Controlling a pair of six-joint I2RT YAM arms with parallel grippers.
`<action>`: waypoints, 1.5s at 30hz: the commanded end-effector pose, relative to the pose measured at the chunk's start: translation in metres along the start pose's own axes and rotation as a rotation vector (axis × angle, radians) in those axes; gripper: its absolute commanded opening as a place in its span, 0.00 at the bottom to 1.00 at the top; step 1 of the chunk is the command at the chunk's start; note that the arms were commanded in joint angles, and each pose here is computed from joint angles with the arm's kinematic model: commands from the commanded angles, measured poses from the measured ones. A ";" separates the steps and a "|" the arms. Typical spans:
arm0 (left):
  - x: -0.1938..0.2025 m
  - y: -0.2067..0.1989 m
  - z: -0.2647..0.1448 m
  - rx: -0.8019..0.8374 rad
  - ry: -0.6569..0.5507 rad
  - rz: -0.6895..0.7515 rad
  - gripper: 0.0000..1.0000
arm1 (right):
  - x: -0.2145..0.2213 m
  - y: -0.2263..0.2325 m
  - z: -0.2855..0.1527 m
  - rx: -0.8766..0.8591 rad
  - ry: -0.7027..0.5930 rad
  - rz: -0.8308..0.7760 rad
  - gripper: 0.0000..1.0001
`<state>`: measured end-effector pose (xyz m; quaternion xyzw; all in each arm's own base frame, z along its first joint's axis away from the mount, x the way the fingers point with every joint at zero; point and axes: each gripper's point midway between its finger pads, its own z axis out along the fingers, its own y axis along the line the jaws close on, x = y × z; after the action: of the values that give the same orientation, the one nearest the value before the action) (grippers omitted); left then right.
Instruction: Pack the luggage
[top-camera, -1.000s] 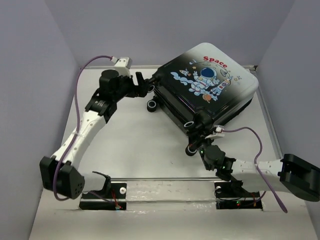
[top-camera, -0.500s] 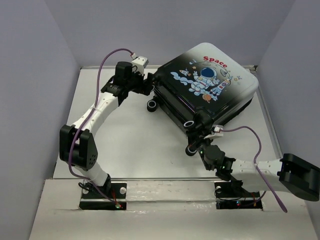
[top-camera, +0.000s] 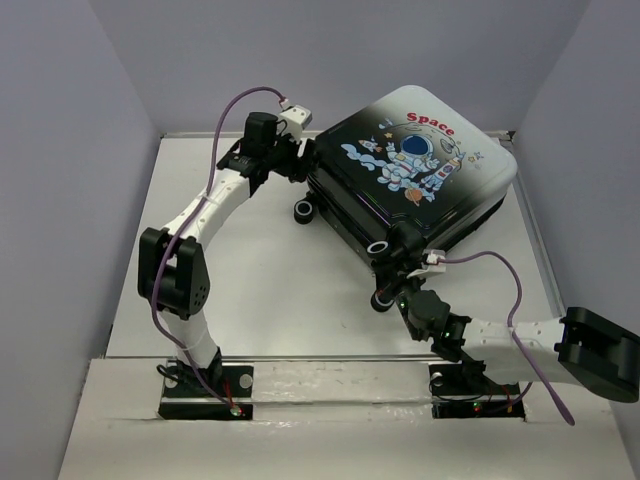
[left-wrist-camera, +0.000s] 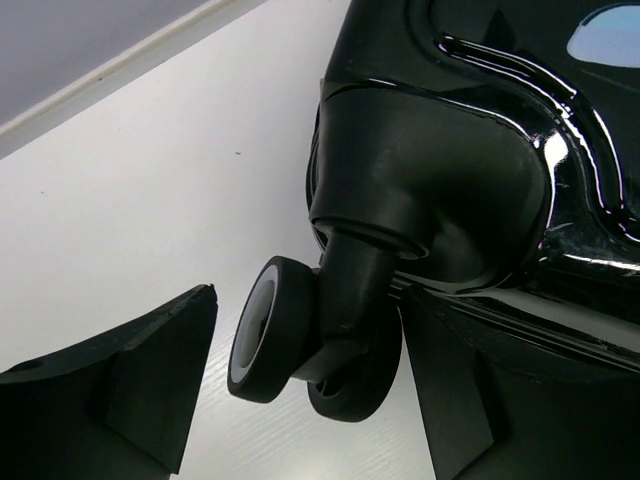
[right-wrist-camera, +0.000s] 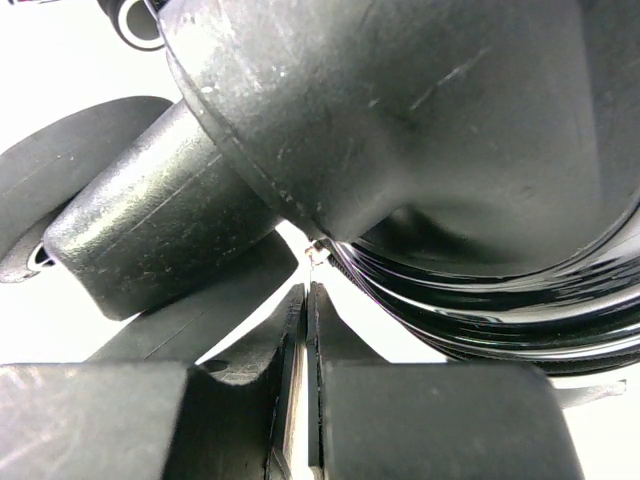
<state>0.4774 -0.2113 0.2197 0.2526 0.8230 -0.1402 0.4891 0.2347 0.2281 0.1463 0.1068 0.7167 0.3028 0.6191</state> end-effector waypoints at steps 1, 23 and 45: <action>-0.027 -0.009 -0.006 0.043 -0.053 0.043 0.84 | -0.020 0.047 -0.001 -0.143 -0.031 0.110 0.07; 0.014 -0.017 0.008 0.099 0.053 0.045 0.74 | -0.019 0.044 -0.002 -0.136 -0.026 0.107 0.07; 0.047 -0.007 -0.044 0.020 -0.015 -0.247 0.06 | -0.045 0.047 0.008 -0.157 0.018 -0.045 0.07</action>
<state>0.4535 -0.2042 0.1950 0.2310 0.8182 -0.1939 0.4895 0.2330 0.2269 0.1448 0.0646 0.7365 0.2865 0.6094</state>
